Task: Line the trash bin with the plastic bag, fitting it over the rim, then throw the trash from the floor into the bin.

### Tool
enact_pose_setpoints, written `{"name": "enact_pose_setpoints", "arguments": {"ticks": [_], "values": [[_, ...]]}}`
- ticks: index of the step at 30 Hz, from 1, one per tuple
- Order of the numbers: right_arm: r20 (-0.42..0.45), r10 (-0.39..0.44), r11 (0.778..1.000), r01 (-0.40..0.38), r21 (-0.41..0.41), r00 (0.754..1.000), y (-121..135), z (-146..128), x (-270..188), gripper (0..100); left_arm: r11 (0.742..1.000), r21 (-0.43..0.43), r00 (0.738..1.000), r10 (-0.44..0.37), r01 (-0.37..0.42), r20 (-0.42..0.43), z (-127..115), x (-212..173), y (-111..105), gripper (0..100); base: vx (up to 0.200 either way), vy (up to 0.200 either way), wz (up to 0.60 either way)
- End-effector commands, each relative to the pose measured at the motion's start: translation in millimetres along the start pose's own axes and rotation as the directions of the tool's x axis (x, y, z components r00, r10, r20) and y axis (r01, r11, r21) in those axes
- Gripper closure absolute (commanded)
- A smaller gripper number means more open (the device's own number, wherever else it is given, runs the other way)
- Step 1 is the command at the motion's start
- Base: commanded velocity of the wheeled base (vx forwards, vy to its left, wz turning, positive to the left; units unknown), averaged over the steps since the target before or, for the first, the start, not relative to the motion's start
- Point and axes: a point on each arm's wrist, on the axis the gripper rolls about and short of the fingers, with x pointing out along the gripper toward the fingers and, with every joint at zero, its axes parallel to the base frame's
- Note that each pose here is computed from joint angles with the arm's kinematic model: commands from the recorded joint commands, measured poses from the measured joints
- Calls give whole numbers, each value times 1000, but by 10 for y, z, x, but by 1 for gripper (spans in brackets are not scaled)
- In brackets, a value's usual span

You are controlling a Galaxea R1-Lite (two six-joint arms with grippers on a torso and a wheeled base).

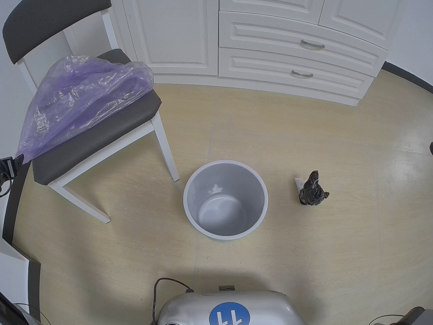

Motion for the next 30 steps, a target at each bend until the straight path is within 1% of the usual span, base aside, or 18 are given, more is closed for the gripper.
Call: {"name": "enact_pose_setpoints", "arguments": {"ticks": [1, 7, 12, 18, 20, 22, 23, 26, 28, 30], "values": [[-2, -1, 1000, 1, 0, 1000, 0, -2, 3, 0, 1000, -4, 1000, 4, -4, -11, -28, 42, 20, 0, 0, 0, 0], [-10, -1, 1000, 1, 0, 1000, -1, -16, 15, 0, 1000, -13, 1000, -3, 3, -25, -69, 87, 6, 0, 0, 0, 0], [-8, 4, 1000, -4, 0, 1000, 1, -17, 8, 0, 1000, -13, 1000, -6, 5, -19, -67, 118, 3, 0, 0, 0, 0], [-25, 10, 1000, -10, 20, 1000, 1, -44, 34, 0, 1000, -9, 1000, -17, 17, -12, -95, 265, -23, 0, 0, 0, 0], [-26, 15, 999, -14, 30, 1000, 4, -45, 38, 0, 1000, -5, 1000, -25, 25, 12, -84, 351, -46, 0, 0, 0, 0], [-26, 15, 999, -14, 30, 1000, 4, -45, 38, 0, 1000, -5, 1000, -25, 25, 12, -84, 351, -46, 0, 0, 0, 0], [-26, 46, 998, -45, 39, 999, 26, -48, 35, 0, 1000, -22, 998, 7, -6, 61, -30, 439, -53, 0, 0, 0, 0], [-24, 74, 996, -72, 46, 997, 44, -46, 27, 0, 999, -43, 995, 30, -26, 93, 48, 505, -103, 0, 0, 0, 0], [-22, 75, 996, -74, 46, 997, 45, -44, 23, 0, 998, -50, 994, 27, -21, 106, 74, 492, -118, 0, 0, 0, 0], [-19, 75, 996, -74, 46, 997, 45, -41, 19, 0, 997, -76, 986, 11, 1, 165, 159, 461, -181, 0, 0, 0, 0]]}}
